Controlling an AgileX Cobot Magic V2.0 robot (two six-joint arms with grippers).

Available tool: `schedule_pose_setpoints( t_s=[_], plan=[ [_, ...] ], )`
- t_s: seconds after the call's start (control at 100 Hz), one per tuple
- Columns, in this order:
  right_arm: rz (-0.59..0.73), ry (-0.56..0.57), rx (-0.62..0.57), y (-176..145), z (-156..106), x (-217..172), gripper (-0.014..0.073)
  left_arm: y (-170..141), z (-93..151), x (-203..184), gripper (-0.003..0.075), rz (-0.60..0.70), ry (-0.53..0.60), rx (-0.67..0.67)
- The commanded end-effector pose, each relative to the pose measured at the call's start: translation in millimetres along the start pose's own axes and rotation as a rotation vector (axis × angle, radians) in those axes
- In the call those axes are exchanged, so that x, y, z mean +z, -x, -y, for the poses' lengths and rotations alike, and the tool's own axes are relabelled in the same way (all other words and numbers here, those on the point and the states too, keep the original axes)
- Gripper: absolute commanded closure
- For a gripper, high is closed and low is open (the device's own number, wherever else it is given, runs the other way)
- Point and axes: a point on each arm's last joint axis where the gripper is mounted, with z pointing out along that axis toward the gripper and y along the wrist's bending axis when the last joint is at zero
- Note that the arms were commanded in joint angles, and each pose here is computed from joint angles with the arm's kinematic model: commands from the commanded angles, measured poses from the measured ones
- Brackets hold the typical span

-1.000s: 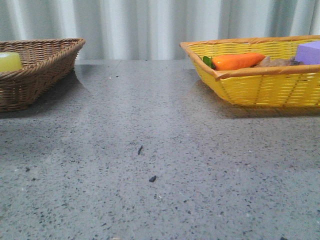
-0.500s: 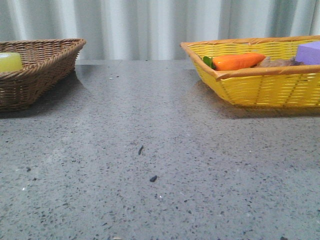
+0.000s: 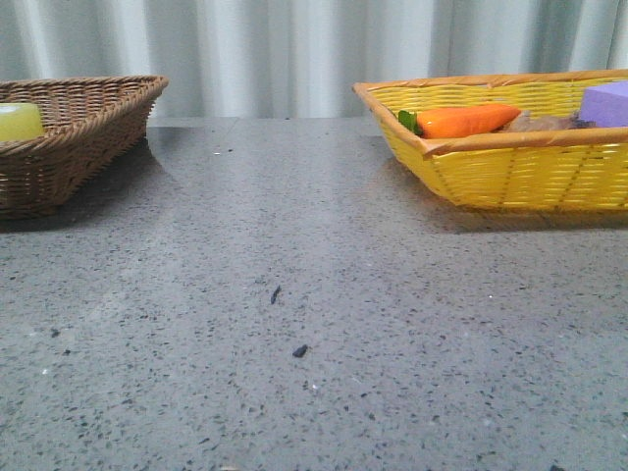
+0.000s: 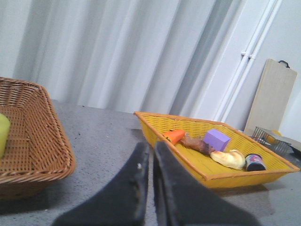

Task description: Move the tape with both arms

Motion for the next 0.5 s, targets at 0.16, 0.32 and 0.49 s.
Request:
schedule_pose_setpoints(
  t_s=[0.16, 0.32, 0.49],
  plan=[
    [0.080, -0.006, -0.004, 12.9, 1.1, -2.0, 0.0646, 1.1, -16.3, 1.3, 0.0741, 0.047, 0.151, 0.292],
    [0.080, -0.006, -0.004, 12.9, 1.1, -2.0, 0.0646, -38.5, -48.9, 6.4, 0.0741, -0.026, 0.300, 0.476],
    [0.080, -0.006, -0.004, 12.9, 1.1, -2.0, 0.0646, -71.3, -69.9, 1.8, 0.0741, -0.007, 0.404, 0.434]
  ],
)
